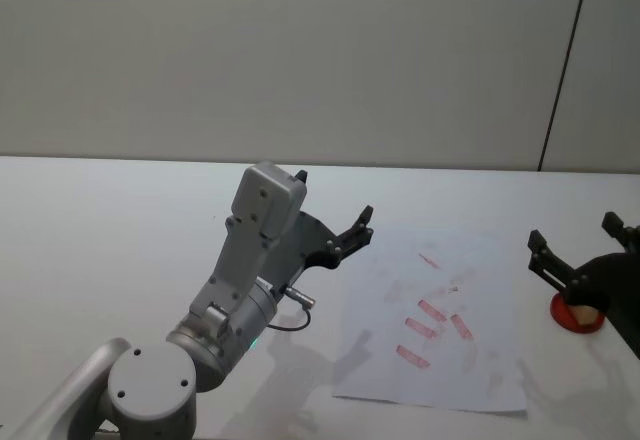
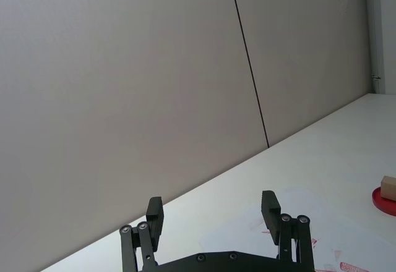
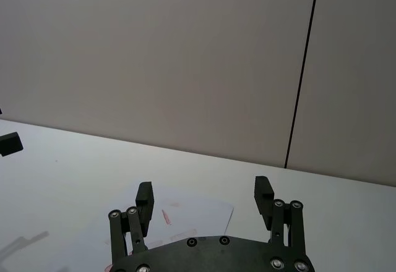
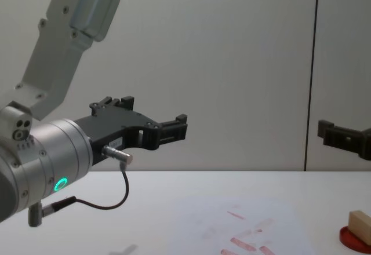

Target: Use the one hand to pick up the stamp and affix it onto the A4 paper.

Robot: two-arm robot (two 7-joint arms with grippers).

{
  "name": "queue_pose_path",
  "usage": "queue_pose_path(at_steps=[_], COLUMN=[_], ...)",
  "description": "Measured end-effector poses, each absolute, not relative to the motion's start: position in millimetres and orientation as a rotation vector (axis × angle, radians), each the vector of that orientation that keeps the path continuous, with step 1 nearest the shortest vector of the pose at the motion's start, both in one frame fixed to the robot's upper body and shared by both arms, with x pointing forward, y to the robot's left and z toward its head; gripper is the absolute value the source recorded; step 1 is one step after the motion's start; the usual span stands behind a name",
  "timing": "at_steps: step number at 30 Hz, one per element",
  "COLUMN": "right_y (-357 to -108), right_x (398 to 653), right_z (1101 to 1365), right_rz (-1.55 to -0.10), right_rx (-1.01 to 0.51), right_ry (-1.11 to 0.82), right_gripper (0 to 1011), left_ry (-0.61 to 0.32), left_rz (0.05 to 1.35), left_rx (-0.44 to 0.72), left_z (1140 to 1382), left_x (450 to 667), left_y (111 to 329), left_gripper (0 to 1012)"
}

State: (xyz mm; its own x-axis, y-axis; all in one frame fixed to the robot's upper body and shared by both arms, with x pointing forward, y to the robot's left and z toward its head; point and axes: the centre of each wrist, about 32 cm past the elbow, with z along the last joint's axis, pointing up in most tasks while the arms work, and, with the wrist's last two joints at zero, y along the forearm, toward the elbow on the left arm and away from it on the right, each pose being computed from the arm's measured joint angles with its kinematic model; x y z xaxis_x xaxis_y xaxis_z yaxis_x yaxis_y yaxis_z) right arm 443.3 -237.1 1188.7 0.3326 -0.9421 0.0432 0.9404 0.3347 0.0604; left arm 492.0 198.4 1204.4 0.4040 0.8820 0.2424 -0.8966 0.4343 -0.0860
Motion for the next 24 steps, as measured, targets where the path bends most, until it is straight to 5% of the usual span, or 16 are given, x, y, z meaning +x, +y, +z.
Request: queue_pose_path(at_steps=[24], right_y=[-237.1], right_x=[443.3], right_z=[1188.7], right_rz=[-1.230], right_rx=[0.026], right_ry=[-0.075], right_gripper=[1001], left_ry=[-0.268], left_rz=[1.124], left_rx=[0.061], left_z=[1204.4], left_x=[492.0], left_y=[198.4], left_gripper=[1002])
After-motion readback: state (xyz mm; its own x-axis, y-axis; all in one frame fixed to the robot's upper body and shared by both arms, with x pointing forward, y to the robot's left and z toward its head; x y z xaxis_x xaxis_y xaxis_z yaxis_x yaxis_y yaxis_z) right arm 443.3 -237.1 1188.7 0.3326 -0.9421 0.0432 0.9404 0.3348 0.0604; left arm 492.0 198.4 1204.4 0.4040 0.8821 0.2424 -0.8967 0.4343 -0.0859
